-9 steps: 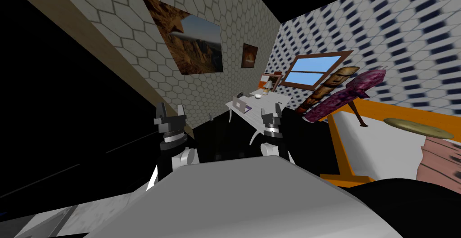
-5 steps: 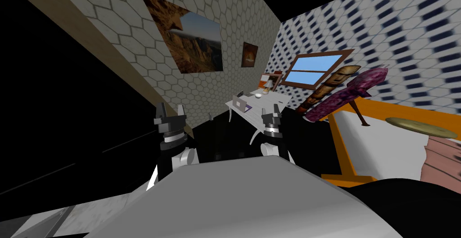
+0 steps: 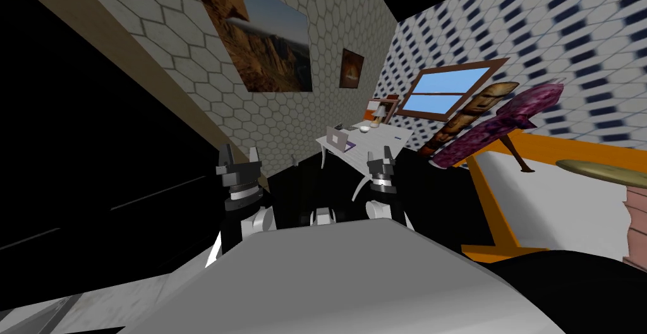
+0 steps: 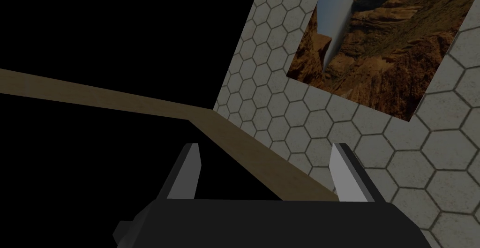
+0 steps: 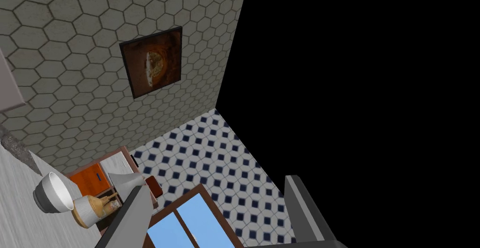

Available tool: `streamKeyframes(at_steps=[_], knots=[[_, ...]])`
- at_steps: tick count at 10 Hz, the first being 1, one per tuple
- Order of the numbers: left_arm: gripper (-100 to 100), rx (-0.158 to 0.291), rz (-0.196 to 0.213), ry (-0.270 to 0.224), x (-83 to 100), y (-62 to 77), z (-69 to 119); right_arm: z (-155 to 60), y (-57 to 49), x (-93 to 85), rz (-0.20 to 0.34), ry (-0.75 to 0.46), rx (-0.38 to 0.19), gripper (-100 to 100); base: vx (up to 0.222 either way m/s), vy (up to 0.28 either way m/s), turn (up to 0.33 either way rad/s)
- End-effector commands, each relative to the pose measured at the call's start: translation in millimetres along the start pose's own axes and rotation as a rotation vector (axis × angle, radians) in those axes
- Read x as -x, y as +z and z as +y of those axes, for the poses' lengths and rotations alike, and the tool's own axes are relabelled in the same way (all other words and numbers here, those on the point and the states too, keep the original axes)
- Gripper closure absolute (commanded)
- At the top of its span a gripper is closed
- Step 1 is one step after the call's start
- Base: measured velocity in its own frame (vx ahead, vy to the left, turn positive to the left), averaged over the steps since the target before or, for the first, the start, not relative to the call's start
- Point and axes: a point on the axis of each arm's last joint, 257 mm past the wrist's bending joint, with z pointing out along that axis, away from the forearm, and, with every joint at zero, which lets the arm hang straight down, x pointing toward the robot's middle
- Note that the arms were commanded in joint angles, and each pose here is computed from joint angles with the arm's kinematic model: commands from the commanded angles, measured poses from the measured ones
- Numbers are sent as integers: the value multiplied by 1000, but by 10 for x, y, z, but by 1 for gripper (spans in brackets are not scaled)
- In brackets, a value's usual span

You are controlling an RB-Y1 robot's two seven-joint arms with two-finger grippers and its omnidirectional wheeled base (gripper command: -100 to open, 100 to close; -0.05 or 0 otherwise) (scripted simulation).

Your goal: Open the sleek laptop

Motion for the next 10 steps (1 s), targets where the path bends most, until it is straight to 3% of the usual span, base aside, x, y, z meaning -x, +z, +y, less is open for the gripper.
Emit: streamKeyframes(at_steps=[1,5,10], knots=[[0,0,0,0,0,0,0,-20,-3,-21,32,-41,-11,-100,23,6,-3],[0,1,0,0,0,-1,3,-118,-18,-38,118,-219,-44,-100,56,23,-7],[0,1,0,0,1,-2,3,-295,-47,42,209,-525,-81,-100,99,38,-10]])
